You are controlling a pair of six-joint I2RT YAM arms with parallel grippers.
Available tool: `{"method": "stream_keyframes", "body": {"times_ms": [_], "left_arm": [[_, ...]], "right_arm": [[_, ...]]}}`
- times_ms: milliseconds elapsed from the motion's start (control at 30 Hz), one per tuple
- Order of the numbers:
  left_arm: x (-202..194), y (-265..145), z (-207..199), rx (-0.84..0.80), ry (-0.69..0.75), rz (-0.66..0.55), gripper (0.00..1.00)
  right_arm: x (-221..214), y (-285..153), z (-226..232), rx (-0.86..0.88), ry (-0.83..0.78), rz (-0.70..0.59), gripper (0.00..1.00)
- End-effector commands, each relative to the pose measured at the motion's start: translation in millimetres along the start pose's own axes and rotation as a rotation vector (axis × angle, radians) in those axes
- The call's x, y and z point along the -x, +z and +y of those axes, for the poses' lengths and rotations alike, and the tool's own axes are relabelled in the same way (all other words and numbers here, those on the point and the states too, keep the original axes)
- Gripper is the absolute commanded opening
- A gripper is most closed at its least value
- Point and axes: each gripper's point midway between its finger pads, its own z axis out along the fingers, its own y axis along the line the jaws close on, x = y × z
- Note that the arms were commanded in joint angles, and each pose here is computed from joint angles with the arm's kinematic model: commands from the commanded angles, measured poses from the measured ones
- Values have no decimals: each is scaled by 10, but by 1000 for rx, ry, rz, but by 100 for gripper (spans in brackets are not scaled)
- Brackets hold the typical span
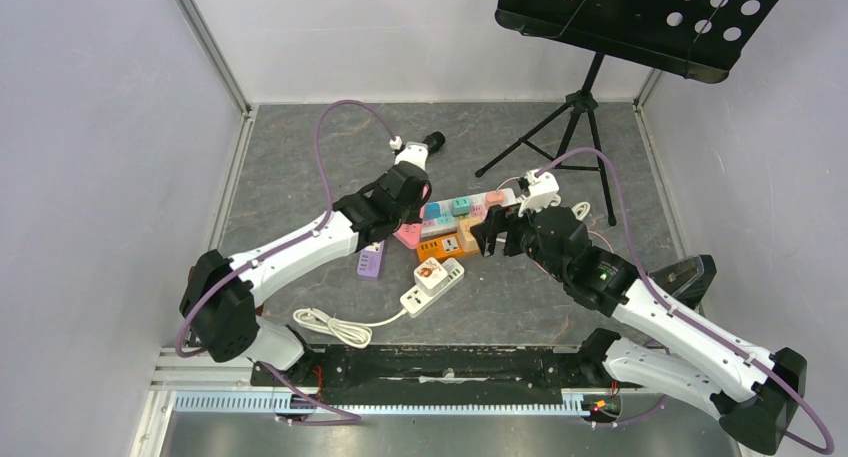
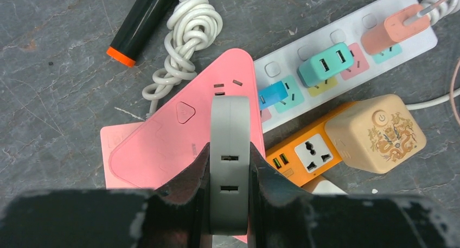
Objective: Insert the plug
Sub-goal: Insert the plug into the socket.
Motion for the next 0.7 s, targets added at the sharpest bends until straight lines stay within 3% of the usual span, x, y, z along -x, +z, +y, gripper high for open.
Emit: {"method": "stream_keyframes", "body": {"times_ms": [0,667], "left_arm": [[178,-32,-15,59,-25,-30,2],[24,24,6,175,57,84,2]], "right_arm": [[43,-4,-61,-27,10,-27,87],[-31,11,-114,-41,18,-7,87]]}}
